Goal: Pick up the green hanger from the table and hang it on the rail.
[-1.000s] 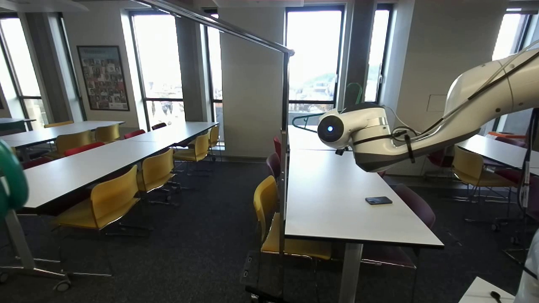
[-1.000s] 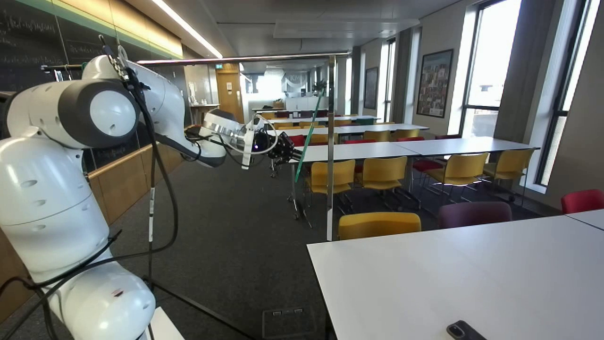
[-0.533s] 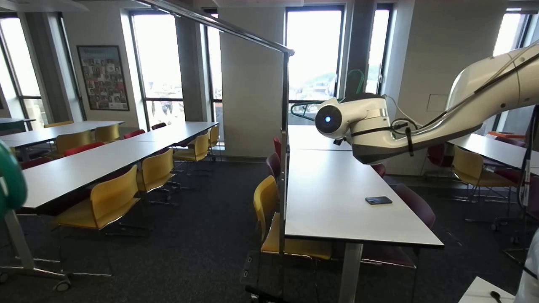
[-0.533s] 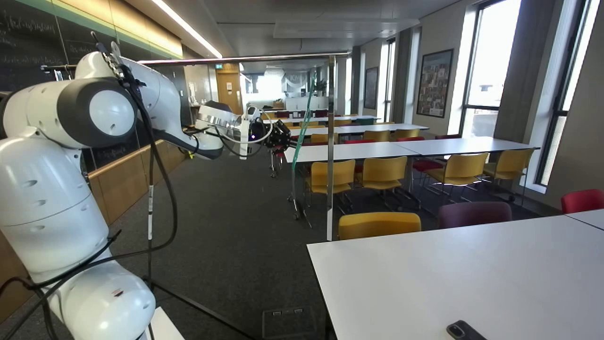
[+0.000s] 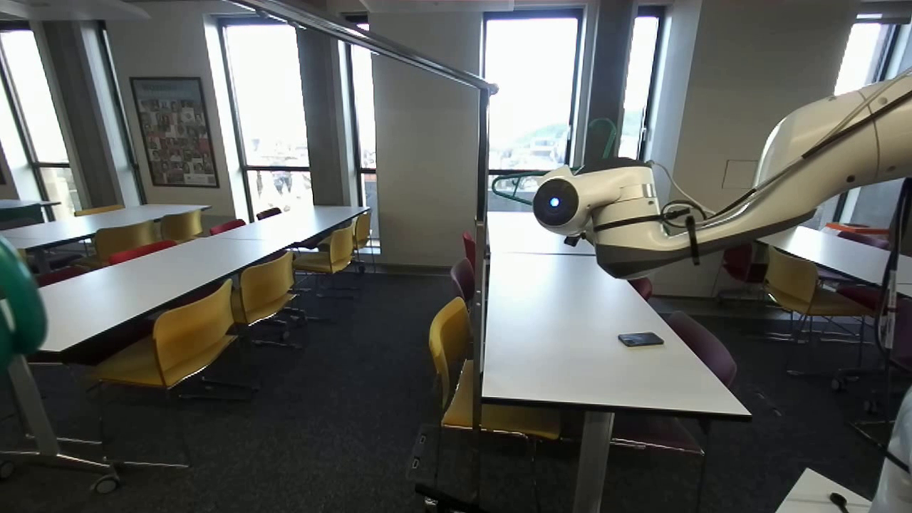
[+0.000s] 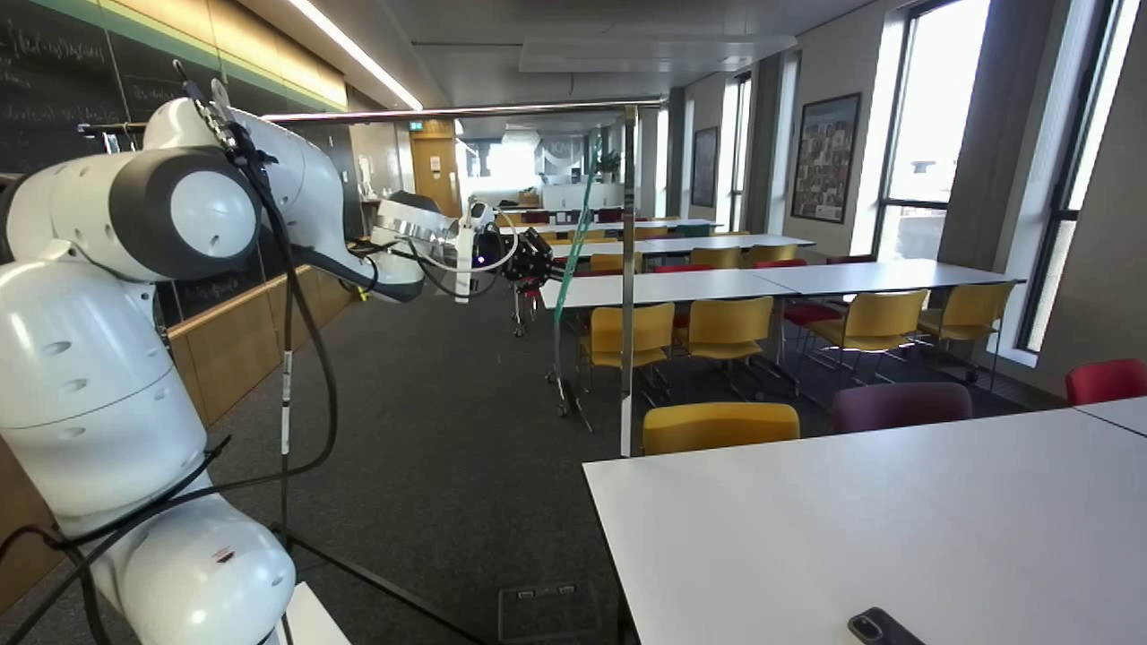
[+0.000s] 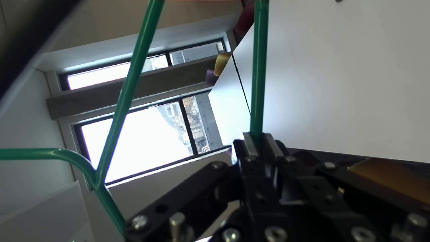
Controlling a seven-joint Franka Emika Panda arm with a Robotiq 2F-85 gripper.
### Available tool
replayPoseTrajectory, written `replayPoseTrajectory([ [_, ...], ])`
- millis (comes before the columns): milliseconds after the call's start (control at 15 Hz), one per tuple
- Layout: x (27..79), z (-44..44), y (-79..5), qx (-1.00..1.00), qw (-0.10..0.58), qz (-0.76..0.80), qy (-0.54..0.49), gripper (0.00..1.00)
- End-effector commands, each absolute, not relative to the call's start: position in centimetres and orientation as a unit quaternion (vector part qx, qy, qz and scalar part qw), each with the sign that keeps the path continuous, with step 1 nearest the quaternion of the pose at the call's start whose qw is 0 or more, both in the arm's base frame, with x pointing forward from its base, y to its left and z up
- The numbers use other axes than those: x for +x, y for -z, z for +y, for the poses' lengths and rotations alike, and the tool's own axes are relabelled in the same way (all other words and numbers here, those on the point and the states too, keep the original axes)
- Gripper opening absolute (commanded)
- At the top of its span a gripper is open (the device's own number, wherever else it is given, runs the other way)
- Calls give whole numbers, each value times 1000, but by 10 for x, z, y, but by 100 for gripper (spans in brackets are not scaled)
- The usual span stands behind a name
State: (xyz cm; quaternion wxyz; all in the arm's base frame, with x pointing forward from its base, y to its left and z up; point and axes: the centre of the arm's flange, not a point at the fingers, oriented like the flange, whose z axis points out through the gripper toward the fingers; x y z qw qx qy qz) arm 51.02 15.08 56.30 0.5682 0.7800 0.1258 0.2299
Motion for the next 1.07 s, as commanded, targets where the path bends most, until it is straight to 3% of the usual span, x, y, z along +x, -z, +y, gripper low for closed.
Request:
replayPoseTrajectory([
  [0,529,158,-580,764,587,138,-231,2],
  [667,598,187,-692,630,719,217,-195,2],
  [1000,621,206,-726,624,720,264,-151,2],
])
